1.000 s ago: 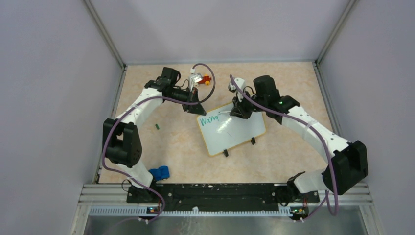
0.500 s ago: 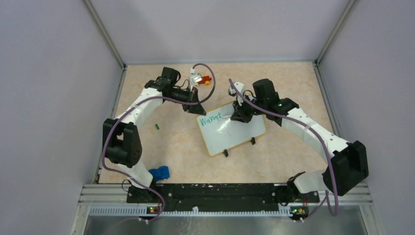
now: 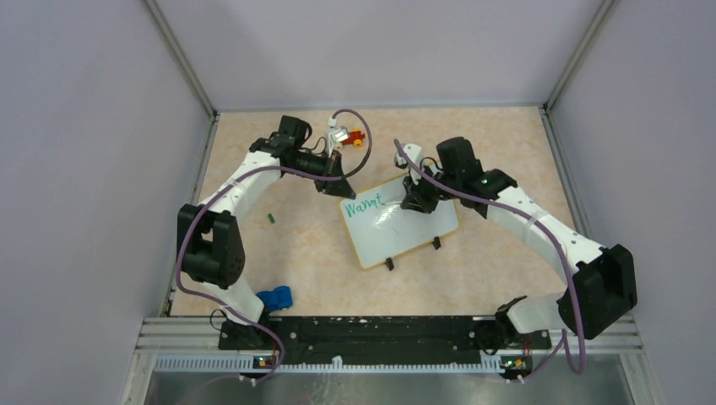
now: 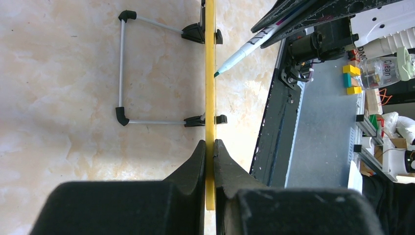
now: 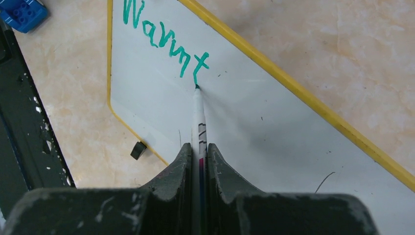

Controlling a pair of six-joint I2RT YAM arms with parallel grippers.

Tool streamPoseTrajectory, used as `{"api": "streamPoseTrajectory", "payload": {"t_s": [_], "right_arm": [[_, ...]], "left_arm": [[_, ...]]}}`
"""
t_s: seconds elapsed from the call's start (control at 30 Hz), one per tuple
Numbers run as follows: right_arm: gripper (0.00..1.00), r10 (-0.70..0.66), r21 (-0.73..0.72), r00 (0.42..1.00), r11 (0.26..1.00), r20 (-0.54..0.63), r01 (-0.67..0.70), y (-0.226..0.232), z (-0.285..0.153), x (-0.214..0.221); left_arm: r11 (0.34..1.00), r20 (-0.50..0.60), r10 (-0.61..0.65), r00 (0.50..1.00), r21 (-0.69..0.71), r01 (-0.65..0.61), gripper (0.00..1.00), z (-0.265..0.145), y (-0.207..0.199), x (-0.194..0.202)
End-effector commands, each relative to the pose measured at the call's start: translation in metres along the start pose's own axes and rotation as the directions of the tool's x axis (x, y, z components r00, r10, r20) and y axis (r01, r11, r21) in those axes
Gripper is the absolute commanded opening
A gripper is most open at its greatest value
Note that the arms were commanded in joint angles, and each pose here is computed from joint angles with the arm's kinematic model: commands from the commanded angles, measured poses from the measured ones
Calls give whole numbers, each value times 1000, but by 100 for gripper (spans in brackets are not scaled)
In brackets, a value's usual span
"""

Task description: Write a sentence on the whiteboard

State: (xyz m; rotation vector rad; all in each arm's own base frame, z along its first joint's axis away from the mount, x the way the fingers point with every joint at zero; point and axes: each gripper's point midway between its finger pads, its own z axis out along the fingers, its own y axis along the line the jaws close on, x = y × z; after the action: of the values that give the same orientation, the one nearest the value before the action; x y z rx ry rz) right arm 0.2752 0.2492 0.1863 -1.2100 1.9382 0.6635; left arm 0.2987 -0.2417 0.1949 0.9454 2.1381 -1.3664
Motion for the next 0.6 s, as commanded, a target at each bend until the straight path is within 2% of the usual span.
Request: {"api": "streamPoseTrajectory", "payload": {"t_s": [0.0, 0.57], "right_arm": [[0, -61, 58, 996, 997, 61, 57, -8, -20, -28], [0, -80, 91, 989, 993, 121, 69, -19, -25, -57]], "left_arm": [[1000, -4, 23, 1000, 17, -23, 0, -2, -12, 2], [1000, -4, 23, 1000, 20, -23, 0, -1, -12, 2]]}}
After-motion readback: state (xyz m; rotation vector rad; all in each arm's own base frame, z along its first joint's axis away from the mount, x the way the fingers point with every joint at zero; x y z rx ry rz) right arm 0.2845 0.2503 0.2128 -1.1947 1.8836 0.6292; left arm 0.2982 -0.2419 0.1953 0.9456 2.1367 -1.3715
